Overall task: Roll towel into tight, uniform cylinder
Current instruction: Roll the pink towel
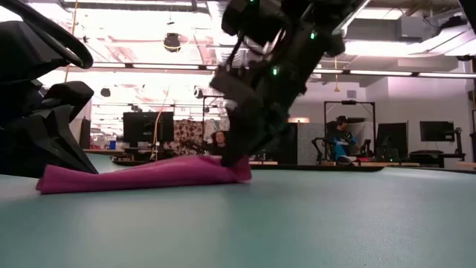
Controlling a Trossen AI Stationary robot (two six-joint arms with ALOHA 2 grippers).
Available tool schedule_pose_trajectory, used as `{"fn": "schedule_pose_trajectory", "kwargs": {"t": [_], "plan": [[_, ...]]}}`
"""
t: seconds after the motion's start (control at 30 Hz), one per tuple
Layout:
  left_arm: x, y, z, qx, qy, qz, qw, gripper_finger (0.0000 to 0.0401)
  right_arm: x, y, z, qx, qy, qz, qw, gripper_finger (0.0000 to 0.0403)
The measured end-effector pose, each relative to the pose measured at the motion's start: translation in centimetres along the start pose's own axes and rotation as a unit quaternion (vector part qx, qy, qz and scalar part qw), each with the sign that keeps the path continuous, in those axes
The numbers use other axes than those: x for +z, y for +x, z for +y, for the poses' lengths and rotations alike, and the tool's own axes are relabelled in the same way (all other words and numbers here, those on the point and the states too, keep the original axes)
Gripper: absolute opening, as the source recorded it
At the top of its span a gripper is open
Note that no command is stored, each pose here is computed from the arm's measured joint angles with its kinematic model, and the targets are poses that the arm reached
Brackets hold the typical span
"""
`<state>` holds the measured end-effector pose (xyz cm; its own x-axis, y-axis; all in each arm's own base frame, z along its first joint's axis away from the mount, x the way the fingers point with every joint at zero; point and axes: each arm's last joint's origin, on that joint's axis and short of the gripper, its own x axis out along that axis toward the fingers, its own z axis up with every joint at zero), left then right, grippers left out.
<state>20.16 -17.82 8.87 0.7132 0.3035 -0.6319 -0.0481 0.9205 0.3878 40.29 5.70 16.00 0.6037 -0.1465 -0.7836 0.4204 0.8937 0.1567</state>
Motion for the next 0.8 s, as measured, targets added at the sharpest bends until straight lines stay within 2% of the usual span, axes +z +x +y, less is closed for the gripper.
{"fn": "schedule_pose_trajectory", "kwargs": {"t": [0.13,0.4,0.5,0.57,0.67,0.8], "plan": [[-0.1,-0.1,-0.1,-0.003,0.000,0.002,1.000,0.0000,0.9,-1.5,0.0,-0.017,-0.016,-0.036,0.999,0.0102],[-0.2,-0.2,-0.2,-0.007,0.001,0.005,1.000,0.0000,1.0,-1.8,-0.3,-0.038,-0.064,-0.033,0.997,0.0103],[-0.3,-0.2,-0.2,-0.008,0.001,0.006,1.000,0.0000,0.7,-2.4,-0.5,-0.090,-0.083,-0.037,0.992,0.0102],[-0.3,-0.2,-0.2,-0.008,0.002,0.008,1.000,0.0000,1.0,-3.4,-0.1,-0.117,-0.104,-0.068,0.985,0.0100],[-0.3,-0.2,-0.2,-0.008,0.002,0.009,1.000,0.0000,1.3,-5.1,1.0,-0.098,-0.134,-0.093,0.982,0.0092],[-0.4,-0.2,-0.1,-0.008,-0.003,0.011,1.000,0.0000,0.2,-4.8,2.6,-0.046,-0.178,-0.101,0.978,0.0068]]}}
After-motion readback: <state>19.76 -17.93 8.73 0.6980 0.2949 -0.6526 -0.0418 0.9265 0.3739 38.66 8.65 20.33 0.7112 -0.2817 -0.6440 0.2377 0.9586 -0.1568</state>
